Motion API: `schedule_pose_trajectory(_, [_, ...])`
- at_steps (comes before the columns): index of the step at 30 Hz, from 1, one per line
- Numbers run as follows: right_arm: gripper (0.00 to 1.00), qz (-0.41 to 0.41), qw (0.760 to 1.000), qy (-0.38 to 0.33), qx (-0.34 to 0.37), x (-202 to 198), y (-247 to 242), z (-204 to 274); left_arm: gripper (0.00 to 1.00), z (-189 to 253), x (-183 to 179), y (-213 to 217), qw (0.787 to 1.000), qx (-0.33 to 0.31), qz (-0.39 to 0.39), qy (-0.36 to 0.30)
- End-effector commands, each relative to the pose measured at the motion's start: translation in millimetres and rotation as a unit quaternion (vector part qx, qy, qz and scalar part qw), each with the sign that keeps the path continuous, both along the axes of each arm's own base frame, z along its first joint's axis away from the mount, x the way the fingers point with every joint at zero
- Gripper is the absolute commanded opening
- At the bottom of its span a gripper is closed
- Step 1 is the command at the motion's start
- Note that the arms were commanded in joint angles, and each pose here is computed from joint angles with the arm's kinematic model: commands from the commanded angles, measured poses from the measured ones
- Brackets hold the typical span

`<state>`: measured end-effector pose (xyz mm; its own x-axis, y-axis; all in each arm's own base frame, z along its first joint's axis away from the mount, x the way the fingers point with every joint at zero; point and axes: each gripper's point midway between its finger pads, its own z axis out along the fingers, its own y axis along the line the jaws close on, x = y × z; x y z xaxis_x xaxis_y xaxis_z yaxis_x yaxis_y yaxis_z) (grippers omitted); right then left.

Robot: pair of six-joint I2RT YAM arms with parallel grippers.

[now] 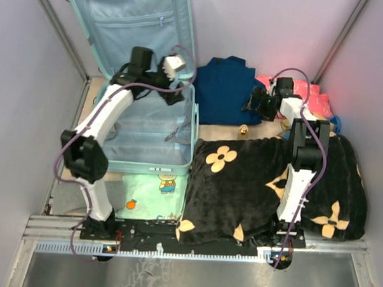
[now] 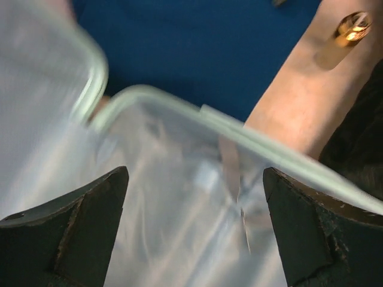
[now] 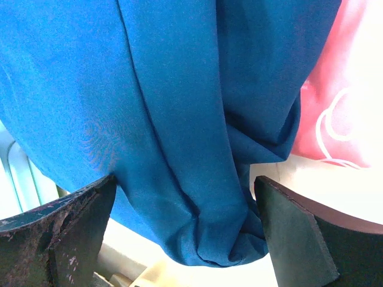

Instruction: Pack the luggage

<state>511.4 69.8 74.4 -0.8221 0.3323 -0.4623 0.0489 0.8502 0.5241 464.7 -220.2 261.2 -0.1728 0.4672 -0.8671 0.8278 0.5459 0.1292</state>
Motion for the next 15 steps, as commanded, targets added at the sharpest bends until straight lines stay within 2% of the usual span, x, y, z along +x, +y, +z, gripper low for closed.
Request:
schedule_pose_trajectory(1, [0.99, -0.015, 0.999, -0.045, -0.003, 17, -16, 37, 0.98, -8, 12, -86, 0.987, 0.031, -0.129, -0.093])
schedule_pose_trajectory(7, [0.98, -0.021, 0.998, -0.048, 0.026, 20, -18, 38, 0.95, -45, 19, -158, 0.959, 0.067, -0.211, -0.177])
schedule_pose_trajectory(15, [0.89, -0.02, 0.997, -0.043, 0.062, 30, -9, 33, 0.95, -113, 14, -193, 0.923, 0.128, -0.282, -0.228])
